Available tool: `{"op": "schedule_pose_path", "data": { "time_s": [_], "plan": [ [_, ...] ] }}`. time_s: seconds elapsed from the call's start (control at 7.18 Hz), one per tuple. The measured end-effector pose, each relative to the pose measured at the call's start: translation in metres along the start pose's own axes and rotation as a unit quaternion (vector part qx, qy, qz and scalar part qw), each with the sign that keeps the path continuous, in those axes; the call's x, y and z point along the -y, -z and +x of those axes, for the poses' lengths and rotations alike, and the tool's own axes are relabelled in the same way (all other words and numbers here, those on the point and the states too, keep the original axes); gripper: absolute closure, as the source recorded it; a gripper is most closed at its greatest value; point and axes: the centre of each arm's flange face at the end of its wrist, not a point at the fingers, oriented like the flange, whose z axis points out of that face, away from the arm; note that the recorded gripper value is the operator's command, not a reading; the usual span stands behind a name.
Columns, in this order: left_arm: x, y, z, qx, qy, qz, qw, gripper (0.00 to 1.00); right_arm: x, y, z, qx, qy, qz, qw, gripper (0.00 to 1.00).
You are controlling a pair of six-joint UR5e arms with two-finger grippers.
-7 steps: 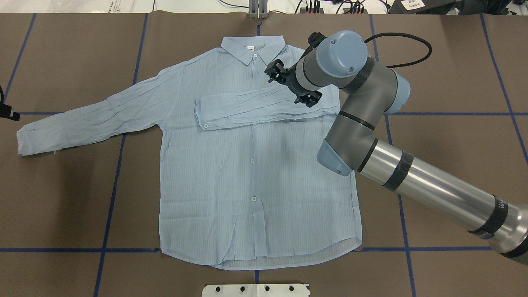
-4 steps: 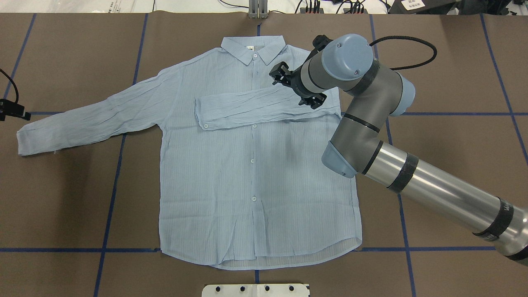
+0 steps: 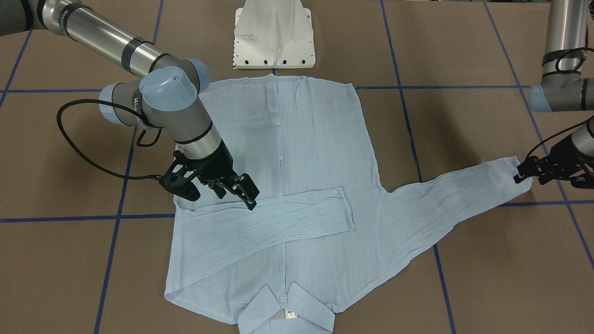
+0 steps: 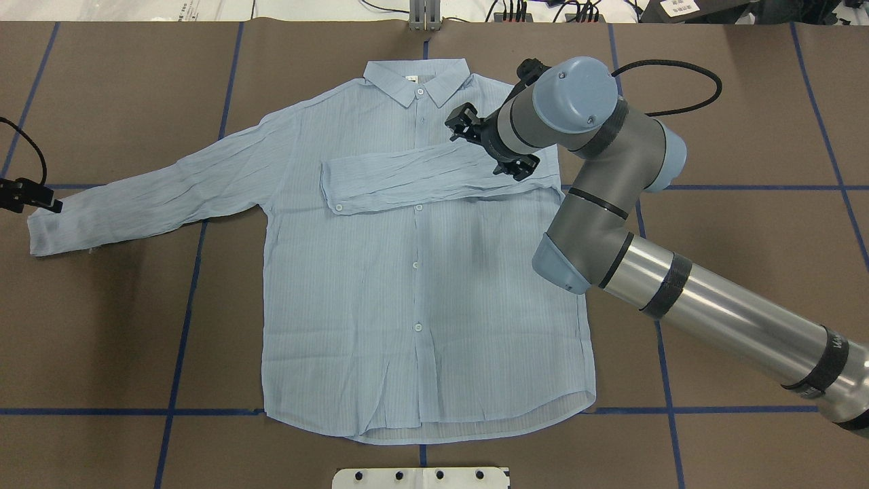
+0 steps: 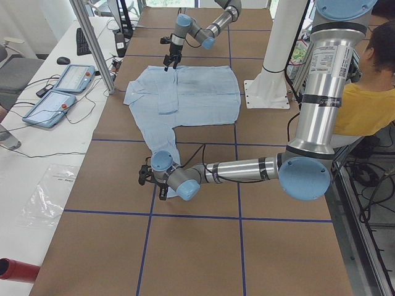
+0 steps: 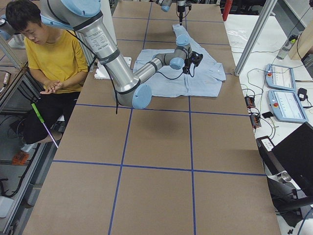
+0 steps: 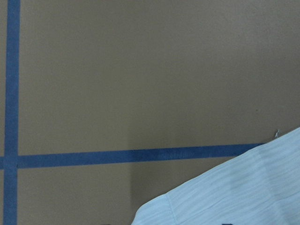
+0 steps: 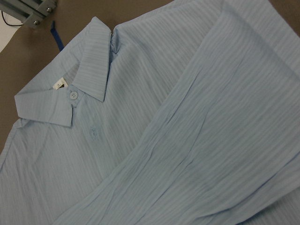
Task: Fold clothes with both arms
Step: 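Release the sleeve near the collar while the left gripper reaches the other cuff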
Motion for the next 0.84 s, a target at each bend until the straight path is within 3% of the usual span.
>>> {"op": "schedule_pose_path", "data": {
  "time_s": [0.56, 0.7, 0.84],
  "plan": [
    [-0.0082, -0.0079, -0.0069, 0.005, 0.004, -0.009, 0.9999, 0.33, -0.0015, -0.0024, 0.0022, -0.002, 0.001, 0.001, 1.0, 0.0],
    [-0.0091, -0.0089, -0.0086, 0.006, 0.005, -0.011, 0.9999, 0.5, -0.0019, -0.0023, 0.0019, -0.002, 0.001, 0.001, 1.0, 0.0],
    [-0.0099, -0.0099, -0.0102, 0.006, 0.007, -0.012, 0.9999, 0.97, -0.0021, -0.0022, 0.0017, -0.002, 0.001, 0.001, 1.0, 0.0]
  ]
}}
